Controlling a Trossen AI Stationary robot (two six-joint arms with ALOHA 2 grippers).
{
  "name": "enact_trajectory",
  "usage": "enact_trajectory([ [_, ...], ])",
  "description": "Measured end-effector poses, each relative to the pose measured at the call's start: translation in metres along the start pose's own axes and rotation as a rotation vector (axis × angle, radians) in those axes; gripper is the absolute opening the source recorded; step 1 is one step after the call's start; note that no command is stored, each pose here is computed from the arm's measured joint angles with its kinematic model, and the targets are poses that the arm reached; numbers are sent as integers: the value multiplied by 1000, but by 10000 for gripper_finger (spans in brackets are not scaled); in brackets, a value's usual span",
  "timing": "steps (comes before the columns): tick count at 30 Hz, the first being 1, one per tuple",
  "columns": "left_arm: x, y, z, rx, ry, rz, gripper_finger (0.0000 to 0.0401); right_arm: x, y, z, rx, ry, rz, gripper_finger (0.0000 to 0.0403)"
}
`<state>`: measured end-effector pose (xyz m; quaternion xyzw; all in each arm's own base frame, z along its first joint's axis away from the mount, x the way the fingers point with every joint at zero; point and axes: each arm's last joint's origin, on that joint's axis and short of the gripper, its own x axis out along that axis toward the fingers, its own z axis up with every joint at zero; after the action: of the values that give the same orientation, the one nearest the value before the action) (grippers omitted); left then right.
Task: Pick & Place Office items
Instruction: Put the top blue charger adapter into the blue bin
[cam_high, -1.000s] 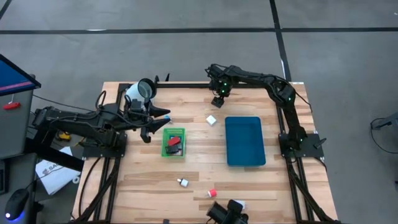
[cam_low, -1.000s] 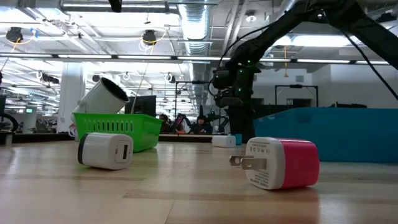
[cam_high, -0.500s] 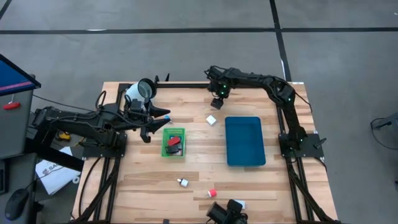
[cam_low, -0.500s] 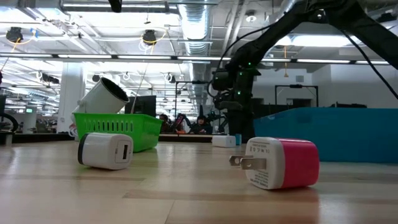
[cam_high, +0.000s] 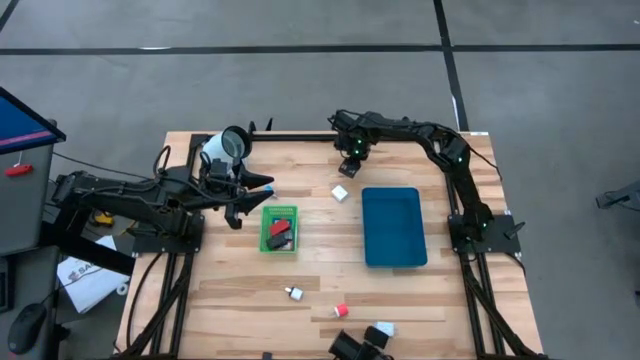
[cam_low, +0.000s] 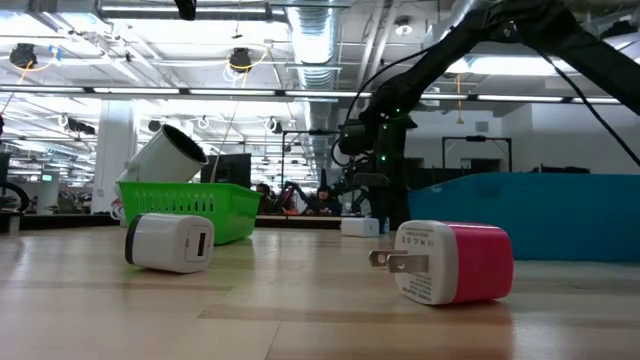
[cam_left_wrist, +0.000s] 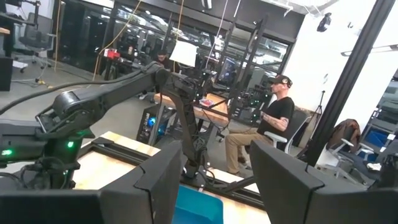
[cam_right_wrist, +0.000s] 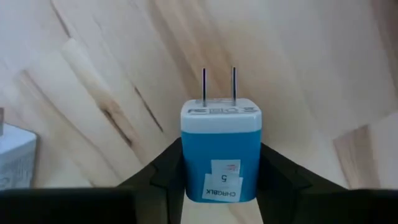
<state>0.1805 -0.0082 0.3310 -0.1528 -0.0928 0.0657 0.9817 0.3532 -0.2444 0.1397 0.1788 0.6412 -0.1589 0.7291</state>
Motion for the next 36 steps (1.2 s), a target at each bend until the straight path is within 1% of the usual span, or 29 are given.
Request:
enact_trajectory([
  [2,0,0,0,0,0,0,186,-5,4,1,-10,-10,2,136],
  [4,0,0,0,3,0,1,186,-18,10,1,-17,-31,12,136],
  [7,0,0,0,7,0,1,186,-51,15,-1,-11,-98,16,136],
  [10,0,0,0,8,0,4,186,-75,20,-10,-3,-98,13,136],
  [12,0,0,0,8,1,5,186,-97,26,-19,4,-107,17,136],
  [14,0,0,0,9,3,5,186,-121,36,-30,-1,-116,49,135],
  [16,0,0,-1,9,5,6,186,-137,46,-44,-17,-111,82,136],
  [19,0,-1,-2,10,16,-2,186,-152,63,-71,-21,-82,101,135],
  [21,0,-1,-3,12,29,-5,186,-157,73,-94,1,-55,108,135],
  [23,-1,-2,-5,14,43,-8,186,-155,83,-119,64,-24,122,135],
  [24,-1,-2,-5,15,48,-9,186,-153,86,-130,115,-18,135,135],
  [26,-1,-2,-6,17,56,-10,186,-152,92,-154,251,-30,162,135],
  [29,-1,-2,-6,20,55,-9,186,-146,100,-179,474,-101,200,135],
  [31,-1,-2,-6,22,53,-6,186,-143,105,-190,618,-150,246,135],
  [33,-1,-1,-5,22,48,-3,186,-137,110,-198,729,-183,268,135],
  [36,-1,-1,-5,22,48,-2,186,-124,115,-207,831,-182,215,136],
])
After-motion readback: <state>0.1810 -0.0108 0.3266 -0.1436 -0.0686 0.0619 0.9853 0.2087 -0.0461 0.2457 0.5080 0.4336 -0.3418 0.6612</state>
